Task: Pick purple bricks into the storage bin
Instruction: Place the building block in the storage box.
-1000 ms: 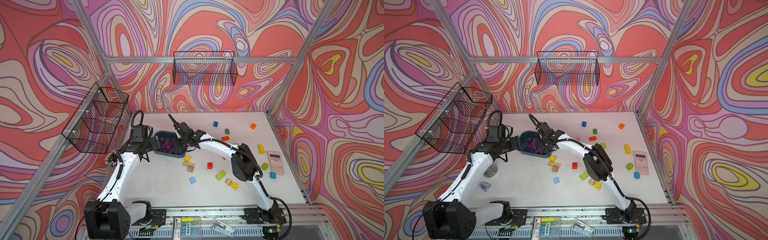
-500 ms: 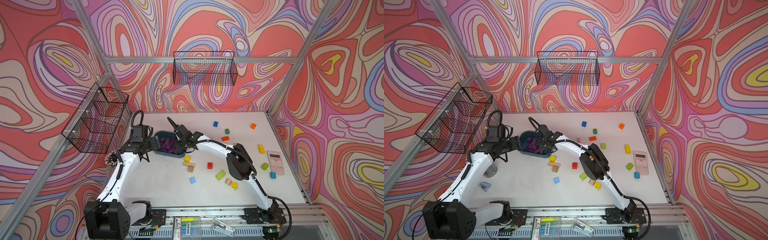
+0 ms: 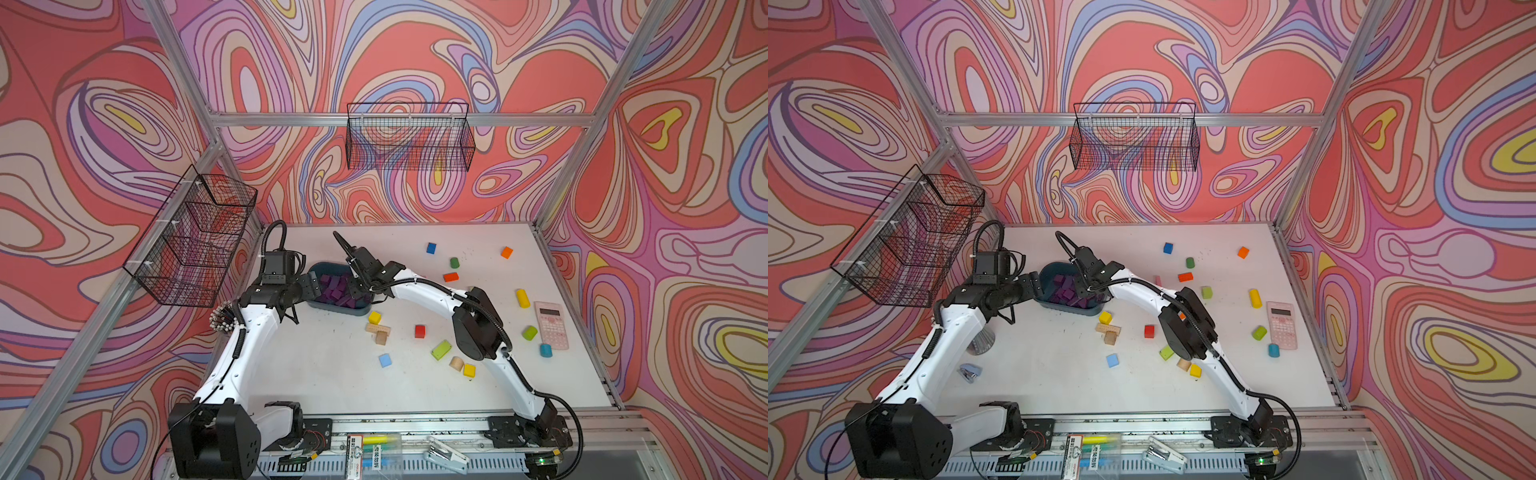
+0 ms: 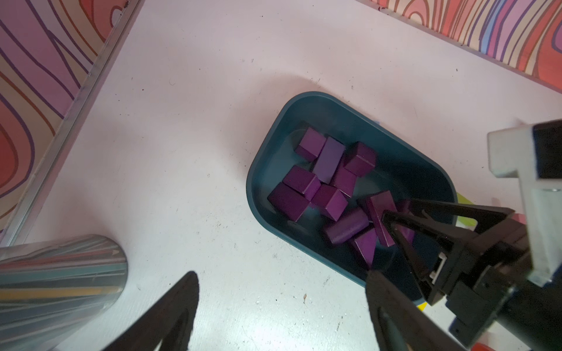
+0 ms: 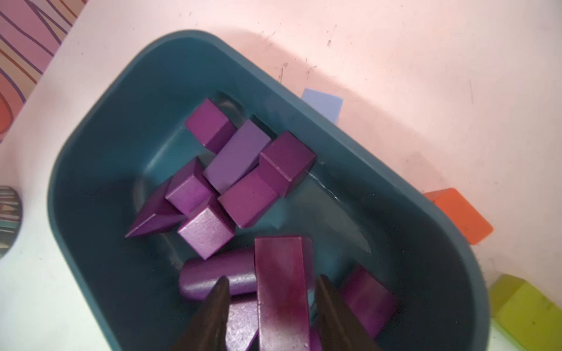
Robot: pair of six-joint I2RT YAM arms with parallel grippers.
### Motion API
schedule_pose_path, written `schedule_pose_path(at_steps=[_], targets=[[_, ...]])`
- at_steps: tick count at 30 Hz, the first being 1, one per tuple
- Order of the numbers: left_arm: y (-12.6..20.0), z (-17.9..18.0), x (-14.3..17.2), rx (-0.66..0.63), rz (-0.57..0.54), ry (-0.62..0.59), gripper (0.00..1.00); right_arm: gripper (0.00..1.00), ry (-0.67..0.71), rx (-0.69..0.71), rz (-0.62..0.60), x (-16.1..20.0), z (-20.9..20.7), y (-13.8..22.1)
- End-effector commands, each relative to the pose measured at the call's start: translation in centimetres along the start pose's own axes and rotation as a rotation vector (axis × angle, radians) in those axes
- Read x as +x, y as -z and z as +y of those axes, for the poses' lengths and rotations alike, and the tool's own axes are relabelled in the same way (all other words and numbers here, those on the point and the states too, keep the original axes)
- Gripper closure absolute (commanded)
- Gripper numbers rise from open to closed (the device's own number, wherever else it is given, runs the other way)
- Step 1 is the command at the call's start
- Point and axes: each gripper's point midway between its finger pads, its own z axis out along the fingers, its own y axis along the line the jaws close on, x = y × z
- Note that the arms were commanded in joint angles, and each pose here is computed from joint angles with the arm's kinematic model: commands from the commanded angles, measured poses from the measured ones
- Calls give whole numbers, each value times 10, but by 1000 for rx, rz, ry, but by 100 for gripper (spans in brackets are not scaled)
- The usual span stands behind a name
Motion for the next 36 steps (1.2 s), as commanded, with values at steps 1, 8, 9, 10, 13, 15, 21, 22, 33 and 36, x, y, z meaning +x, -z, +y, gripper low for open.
schedule_pose_path(at_steps=[1, 8, 9, 10, 13, 15, 21, 22, 33, 36], targets=[[13, -2, -7, 16, -25, 15, 11, 47, 13, -16, -92, -36, 12, 38], [11, -4, -3, 38, -27, 1, 10, 34, 47, 69, -175, -60, -9, 84], [11, -4, -3, 39, -26, -2, 9, 31, 49, 88, -184, -60, -15, 91], [10, -5, -3, 41, -26, -6, 9, 29, 49, 100, -190, -60, -20, 97], [9, -3, -3, 33, -31, -14, 7, 19, 50, 135, -213, -60, -38, 117], [8, -4, -2, 42, -37, -24, 1, 12, 58, 168, -223, -59, -49, 129], [6, -4, 0, 48, -43, -37, 0, 2, 58, 248, -269, -57, -82, 164], [6, -4, 0, 49, -46, -39, 0, 2, 53, 252, -274, -57, -87, 168], [16, -5, -4, 74, -131, -63, 0, 2, -20, 355, -401, -54, -156, 237], [21, -6, -5, 86, -164, -77, 0, 2, -19, 407, -442, -49, -172, 256]])
